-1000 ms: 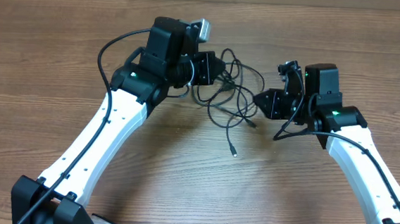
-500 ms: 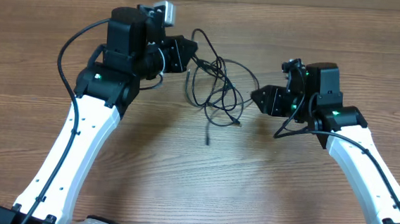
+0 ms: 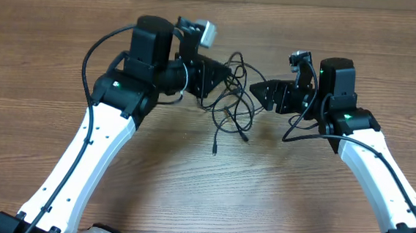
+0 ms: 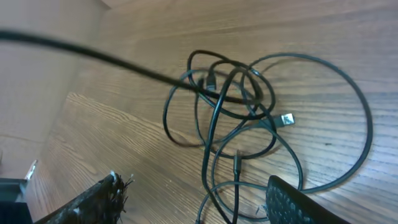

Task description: Untangle cables

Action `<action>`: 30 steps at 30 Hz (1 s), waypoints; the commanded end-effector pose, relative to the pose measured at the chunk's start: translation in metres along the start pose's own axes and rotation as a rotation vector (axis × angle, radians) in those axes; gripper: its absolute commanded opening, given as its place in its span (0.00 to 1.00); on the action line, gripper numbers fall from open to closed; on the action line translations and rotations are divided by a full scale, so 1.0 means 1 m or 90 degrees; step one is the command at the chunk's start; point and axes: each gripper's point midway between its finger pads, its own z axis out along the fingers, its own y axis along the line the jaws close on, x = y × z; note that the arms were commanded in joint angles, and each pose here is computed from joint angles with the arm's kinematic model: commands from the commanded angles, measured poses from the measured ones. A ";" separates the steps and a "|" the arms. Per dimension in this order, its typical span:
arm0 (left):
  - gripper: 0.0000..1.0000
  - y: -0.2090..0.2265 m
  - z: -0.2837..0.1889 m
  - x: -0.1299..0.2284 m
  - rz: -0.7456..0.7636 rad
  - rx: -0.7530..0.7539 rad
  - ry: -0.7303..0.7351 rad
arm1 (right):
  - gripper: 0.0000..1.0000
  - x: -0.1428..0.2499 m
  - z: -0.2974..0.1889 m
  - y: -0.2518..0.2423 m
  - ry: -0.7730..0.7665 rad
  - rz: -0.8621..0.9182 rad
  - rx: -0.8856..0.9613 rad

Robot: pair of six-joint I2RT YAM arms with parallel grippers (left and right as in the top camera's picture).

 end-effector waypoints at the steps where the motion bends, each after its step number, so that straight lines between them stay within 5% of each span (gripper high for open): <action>1: 0.04 -0.014 -0.005 -0.001 0.077 -0.004 -0.001 | 0.71 0.000 0.012 0.003 0.013 -0.001 -0.012; 14: 0.04 -0.013 -0.006 0.003 0.081 -0.014 0.008 | 0.59 0.019 0.062 -0.018 0.041 0.028 0.041; 18: 0.04 -0.009 -0.006 0.005 0.083 -0.028 0.013 | 0.41 0.020 0.071 -0.033 0.032 0.059 0.080; 22: 0.04 0.020 -0.010 0.013 0.060 -0.131 0.029 | 0.04 0.015 0.071 -0.045 0.012 0.077 0.122; 30: 0.04 0.092 -0.044 0.022 0.023 -0.415 0.033 | 0.04 0.005 0.032 -0.089 -0.008 0.120 0.265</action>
